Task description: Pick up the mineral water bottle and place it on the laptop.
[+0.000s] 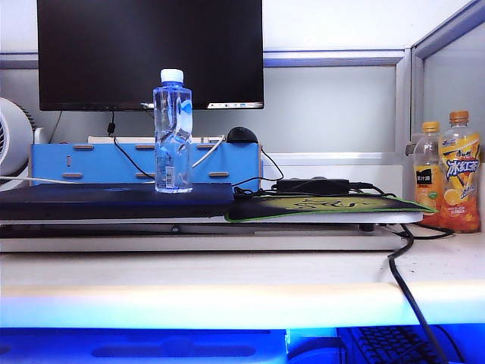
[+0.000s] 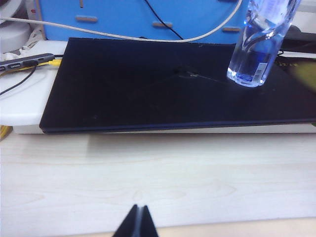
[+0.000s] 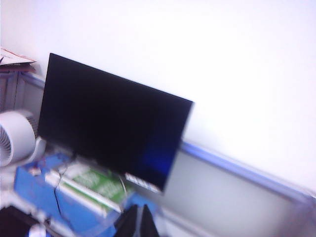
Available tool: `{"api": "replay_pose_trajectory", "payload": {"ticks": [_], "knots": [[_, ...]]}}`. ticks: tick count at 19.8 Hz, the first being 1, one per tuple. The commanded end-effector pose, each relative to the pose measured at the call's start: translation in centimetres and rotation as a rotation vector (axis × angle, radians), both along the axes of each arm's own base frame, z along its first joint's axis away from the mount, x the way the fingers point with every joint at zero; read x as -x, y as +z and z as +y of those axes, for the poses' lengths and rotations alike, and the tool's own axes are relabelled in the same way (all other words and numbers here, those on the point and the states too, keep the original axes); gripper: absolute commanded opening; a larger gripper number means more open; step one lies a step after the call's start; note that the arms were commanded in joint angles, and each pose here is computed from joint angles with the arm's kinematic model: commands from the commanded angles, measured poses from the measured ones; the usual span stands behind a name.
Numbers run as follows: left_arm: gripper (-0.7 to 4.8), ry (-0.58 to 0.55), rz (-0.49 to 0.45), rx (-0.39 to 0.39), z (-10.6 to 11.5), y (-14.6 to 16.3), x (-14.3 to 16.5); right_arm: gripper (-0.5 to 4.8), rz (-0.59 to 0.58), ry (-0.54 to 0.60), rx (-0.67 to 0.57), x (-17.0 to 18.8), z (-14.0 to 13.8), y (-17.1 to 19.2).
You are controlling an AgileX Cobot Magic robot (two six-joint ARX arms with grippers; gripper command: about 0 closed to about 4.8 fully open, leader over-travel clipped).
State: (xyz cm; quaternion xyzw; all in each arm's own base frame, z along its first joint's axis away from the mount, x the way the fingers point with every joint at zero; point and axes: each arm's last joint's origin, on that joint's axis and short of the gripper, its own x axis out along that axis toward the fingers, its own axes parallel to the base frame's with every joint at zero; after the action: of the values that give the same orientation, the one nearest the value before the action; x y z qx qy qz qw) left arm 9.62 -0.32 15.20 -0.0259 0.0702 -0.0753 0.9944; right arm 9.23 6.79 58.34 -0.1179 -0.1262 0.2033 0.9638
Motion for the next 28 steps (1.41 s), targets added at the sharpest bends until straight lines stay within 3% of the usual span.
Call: {"api": "replay_pose_trajectory", "payload": {"ticks": [1,7,11,16,18,22,25,28], "knots": [[-0.02,-0.005,0.004,-0.001,0.0,0.0,0.0,-0.01,0.081,-0.113,0.045,3.3,-3.2,-1.1],[-0.02,-0.005,0.004,0.000,0.0,0.0,0.0,-0.01,0.250,-0.279,0.047,9.0,-8.5,-4.3],[-0.02,-0.005,0.004,-0.001,0.0,0.0,0.0,-0.01,0.241,-0.287,0.007,10.0,-9.4,-7.9],[-0.02,-0.005,0.004,-0.001,0.0,0.0,0.0,0.00,0.049,-0.291,-0.127,7.6,-7.3,-15.8],[-0.02,-0.005,0.004,-0.001,0.0,0.0,0.0,0.00,0.030,-0.278,-0.118,6.1,-6.2,-19.3],[-0.02,-0.005,0.004,0.000,0.0,0.0,0.0,0.00,0.127,-0.238,-0.029,2.7,-4.8,-25.9],[-0.02,-0.005,0.004,-0.001,0.0,0.0,0.0,0.00,0.253,-0.211,-0.068,1.3,-5.0,-29.9],[-0.02,-0.005,0.004,-0.001,0.0,0.0,0.0,0.00,0.302,-0.226,-0.105,1.2,-5.5,-33.2]]}}
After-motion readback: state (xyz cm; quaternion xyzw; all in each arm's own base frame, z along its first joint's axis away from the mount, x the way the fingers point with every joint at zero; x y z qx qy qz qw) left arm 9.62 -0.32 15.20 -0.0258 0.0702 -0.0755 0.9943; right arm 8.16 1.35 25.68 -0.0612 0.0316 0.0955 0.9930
